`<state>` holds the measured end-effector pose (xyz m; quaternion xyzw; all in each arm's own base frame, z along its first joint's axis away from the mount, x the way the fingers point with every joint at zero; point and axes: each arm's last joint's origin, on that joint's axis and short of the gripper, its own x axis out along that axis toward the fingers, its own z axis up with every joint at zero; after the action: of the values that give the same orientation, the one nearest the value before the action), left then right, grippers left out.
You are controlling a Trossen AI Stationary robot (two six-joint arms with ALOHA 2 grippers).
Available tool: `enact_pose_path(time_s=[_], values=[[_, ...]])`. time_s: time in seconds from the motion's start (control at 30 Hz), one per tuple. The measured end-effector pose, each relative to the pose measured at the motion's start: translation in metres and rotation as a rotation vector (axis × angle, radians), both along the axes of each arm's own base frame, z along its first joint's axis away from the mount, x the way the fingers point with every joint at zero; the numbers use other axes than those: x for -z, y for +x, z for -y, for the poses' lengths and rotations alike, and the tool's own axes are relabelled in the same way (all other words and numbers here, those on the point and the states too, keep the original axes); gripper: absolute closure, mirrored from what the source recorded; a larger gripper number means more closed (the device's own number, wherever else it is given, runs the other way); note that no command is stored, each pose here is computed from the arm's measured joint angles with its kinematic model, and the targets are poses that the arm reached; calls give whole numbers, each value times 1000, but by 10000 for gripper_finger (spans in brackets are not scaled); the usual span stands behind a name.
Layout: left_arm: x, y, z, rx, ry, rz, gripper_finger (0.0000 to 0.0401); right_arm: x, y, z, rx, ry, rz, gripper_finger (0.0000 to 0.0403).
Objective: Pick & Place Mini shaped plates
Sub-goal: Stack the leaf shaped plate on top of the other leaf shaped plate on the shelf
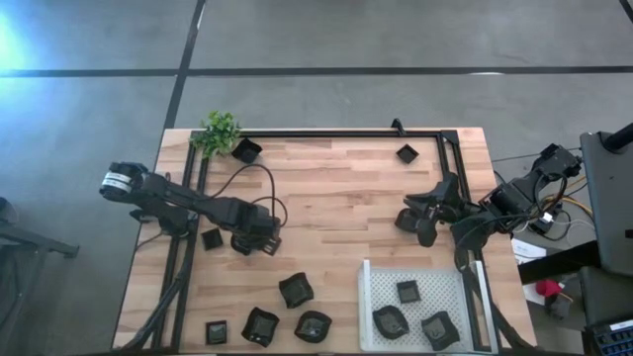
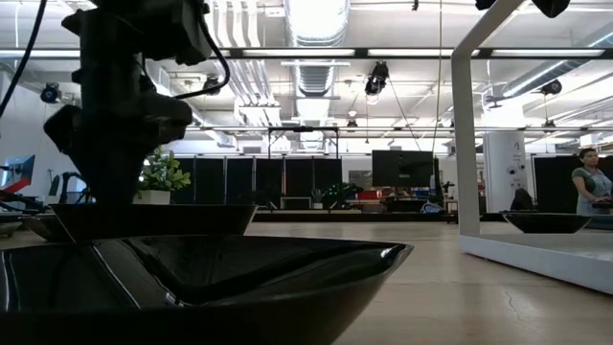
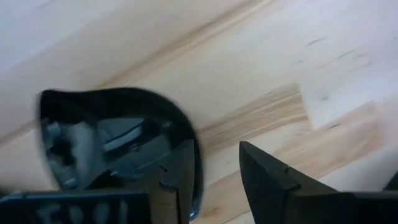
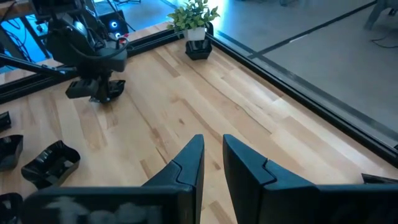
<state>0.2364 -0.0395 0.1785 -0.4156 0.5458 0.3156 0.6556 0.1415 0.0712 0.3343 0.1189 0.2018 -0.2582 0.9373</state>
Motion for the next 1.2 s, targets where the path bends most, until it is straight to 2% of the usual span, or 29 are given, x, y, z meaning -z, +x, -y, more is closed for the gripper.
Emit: enact_pose_path(time_s=[0.87, 1.0, 1.2], values=[[16, -11, -3, -28, 42, -46, 284, 0, 0, 0, 21, 34, 21, 346], [16, -11, -3, -31, 42, -46, 309, 0, 0, 0, 22, 34, 21, 346], [16, -11, -3, -29, 41, -47, 378, 0, 0, 0, 22, 34, 21, 346]])
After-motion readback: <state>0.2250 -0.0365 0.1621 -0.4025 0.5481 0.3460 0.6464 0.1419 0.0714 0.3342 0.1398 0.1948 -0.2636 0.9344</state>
